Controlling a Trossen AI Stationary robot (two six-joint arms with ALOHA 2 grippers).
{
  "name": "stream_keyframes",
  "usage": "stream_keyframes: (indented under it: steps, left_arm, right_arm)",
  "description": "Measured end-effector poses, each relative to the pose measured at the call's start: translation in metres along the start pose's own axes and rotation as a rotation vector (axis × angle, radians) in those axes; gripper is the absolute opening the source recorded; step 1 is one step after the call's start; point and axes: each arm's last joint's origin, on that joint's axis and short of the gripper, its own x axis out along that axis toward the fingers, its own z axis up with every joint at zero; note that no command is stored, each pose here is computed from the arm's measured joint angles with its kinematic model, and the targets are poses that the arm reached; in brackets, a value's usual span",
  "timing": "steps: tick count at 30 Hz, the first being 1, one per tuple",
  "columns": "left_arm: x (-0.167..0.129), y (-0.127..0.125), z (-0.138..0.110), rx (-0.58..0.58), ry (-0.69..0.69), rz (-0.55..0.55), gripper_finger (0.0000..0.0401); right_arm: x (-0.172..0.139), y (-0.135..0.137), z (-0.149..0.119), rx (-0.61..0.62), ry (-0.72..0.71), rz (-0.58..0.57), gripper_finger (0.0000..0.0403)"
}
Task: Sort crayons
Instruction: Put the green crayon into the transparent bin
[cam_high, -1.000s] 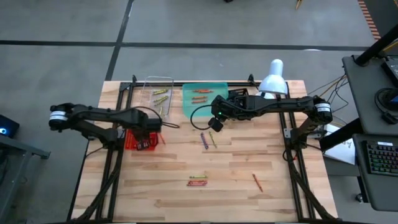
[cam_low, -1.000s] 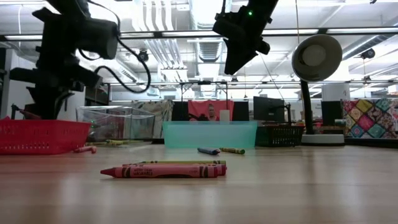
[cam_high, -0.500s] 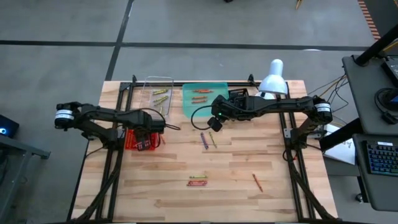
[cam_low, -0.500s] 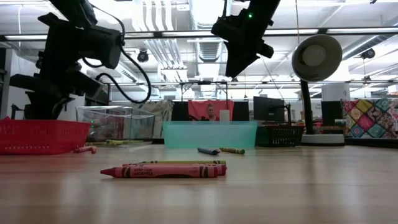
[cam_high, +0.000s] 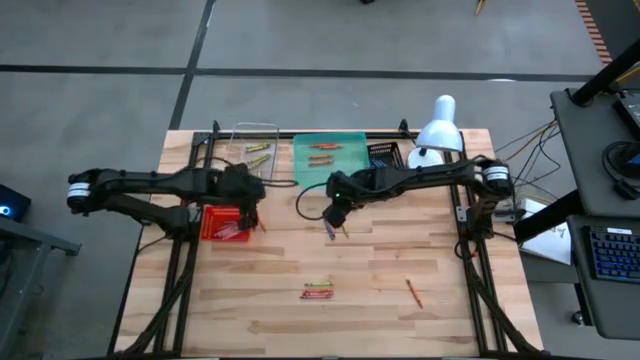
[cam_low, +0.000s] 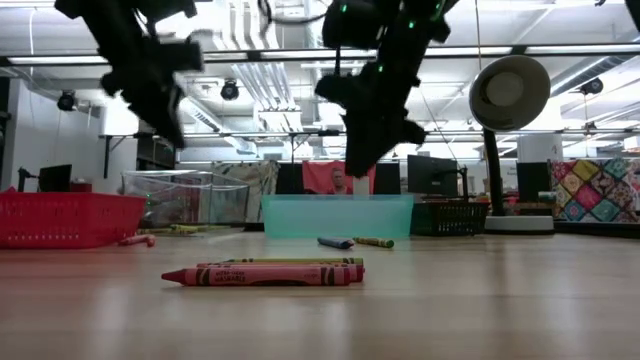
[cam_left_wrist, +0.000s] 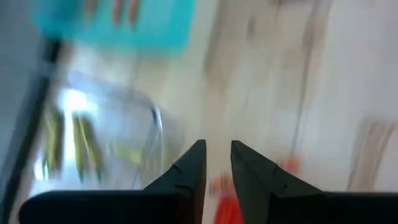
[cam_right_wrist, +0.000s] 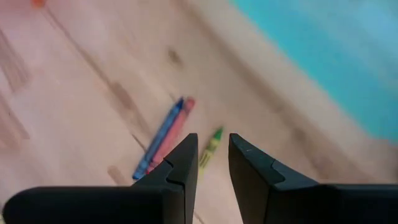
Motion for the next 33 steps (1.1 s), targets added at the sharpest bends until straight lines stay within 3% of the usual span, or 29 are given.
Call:
stream_keyframes:
  steps: [5,10,26,33]
  left_arm:
    - [-0.018,0.005,0.009,0.002,-0.259,0.007,0.0057]
    - [-0.033,0.01,0.01,-0.001,-0.388,0.024,0.0057]
    - [-0.039,0.011,0.009,0.012,-0.426,0.031,0.0057]
    - [-0.039,0.011,0.011,0.003,-0.456,0.031,0.0057]
  right_arm:
    - [0.027,0.0,-0.009,0.042,0.115,-0.011,0.0079]
    - [0.045,0.001,-0.015,0.085,0.18,-0.016,0.0079]
    - [0.077,0.001,-0.025,0.086,0.245,-0.061,0.0079]
    - [0.08,0.001,-0.025,0.078,0.246,-0.066,0.0045]
